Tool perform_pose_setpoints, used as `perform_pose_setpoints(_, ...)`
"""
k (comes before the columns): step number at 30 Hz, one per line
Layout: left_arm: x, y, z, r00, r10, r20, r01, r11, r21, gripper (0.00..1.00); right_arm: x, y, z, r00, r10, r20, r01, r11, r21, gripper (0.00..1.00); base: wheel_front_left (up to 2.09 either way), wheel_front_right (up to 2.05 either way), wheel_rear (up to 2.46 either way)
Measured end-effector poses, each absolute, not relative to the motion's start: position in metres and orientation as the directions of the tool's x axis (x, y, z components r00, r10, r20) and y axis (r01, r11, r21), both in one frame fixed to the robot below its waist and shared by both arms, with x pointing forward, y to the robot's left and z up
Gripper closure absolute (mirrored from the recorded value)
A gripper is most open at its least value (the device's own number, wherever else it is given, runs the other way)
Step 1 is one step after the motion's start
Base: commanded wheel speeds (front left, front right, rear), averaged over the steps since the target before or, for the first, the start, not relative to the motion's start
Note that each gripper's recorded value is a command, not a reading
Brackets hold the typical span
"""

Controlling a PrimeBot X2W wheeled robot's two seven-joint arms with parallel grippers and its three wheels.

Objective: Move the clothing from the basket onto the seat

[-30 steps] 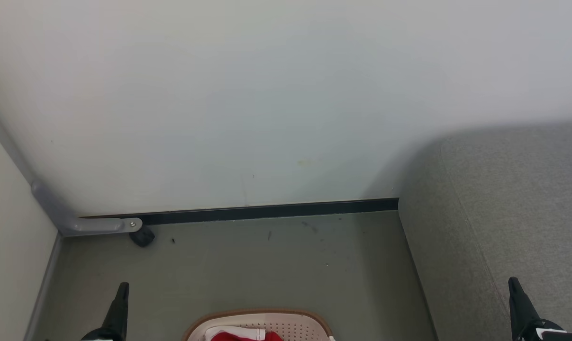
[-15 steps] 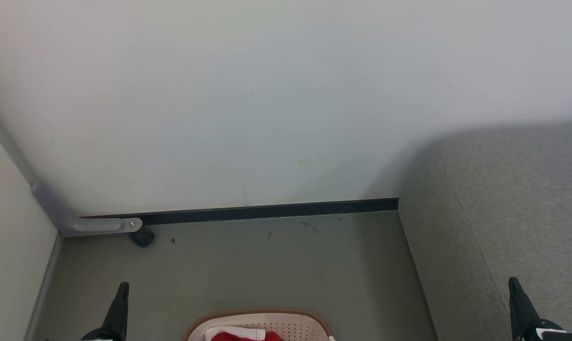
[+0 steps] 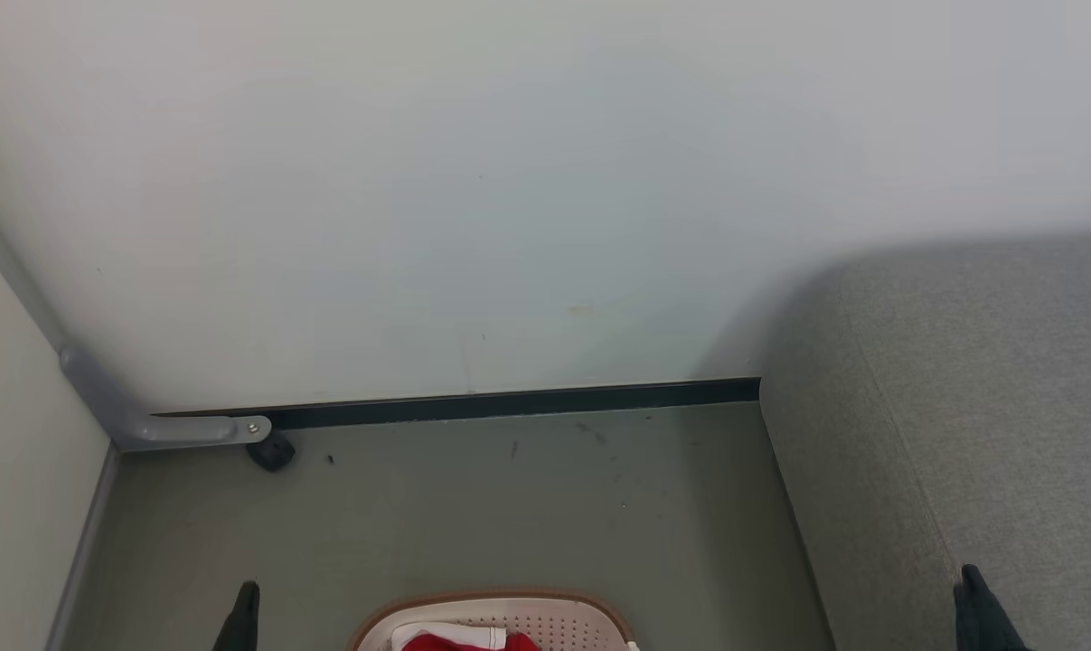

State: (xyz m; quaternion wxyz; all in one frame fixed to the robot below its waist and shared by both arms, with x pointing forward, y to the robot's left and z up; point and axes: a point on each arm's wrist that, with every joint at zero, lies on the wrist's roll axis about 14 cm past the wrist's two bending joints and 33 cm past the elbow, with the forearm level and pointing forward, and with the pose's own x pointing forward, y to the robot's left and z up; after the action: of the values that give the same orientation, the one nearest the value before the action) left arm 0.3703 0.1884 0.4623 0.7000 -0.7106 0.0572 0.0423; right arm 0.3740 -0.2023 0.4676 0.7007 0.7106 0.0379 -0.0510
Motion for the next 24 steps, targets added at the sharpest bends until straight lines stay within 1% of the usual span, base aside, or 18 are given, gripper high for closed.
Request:
perform_pose_setpoints(2,0.363,0.187,0.450,0.984,-0.022,-0.178,-0.178,-0.020,-0.984,0.00,0.367,-0.200,0.456,0.987,-0.016,-0.161,0.160,-0.024,0.987,0.00,0.00,0.00,0.00)
perform_pose_setpoints(4,0.361,0.188,0.448,0.983,-0.020,-0.184,-0.184,-0.020,-0.983,0.00,0.366,-0.199,0.454,0.986,-0.015,-0.165,0.164,-0.025,0.986,0.00,0.00,0.00,0.00)
perform_pose_setpoints(15,0.364,0.193,0.460,0.989,0.016,-0.144,-0.144,-0.025,-0.989,0.00,0.371,-0.195,0.467,0.992,-0.020,-0.124,0.123,-0.020,0.992,0.00,0.00,0.00,0.00)
perform_pose_setpoints(24,0.368,0.197,0.478,0.995,0.044,-0.090,-0.090,-0.004,-0.996,0.00,0.376,-0.191,0.481,0.996,-0.019,-0.082,0.082,0.000,0.997,0.00,0.00,0.00,0.00)
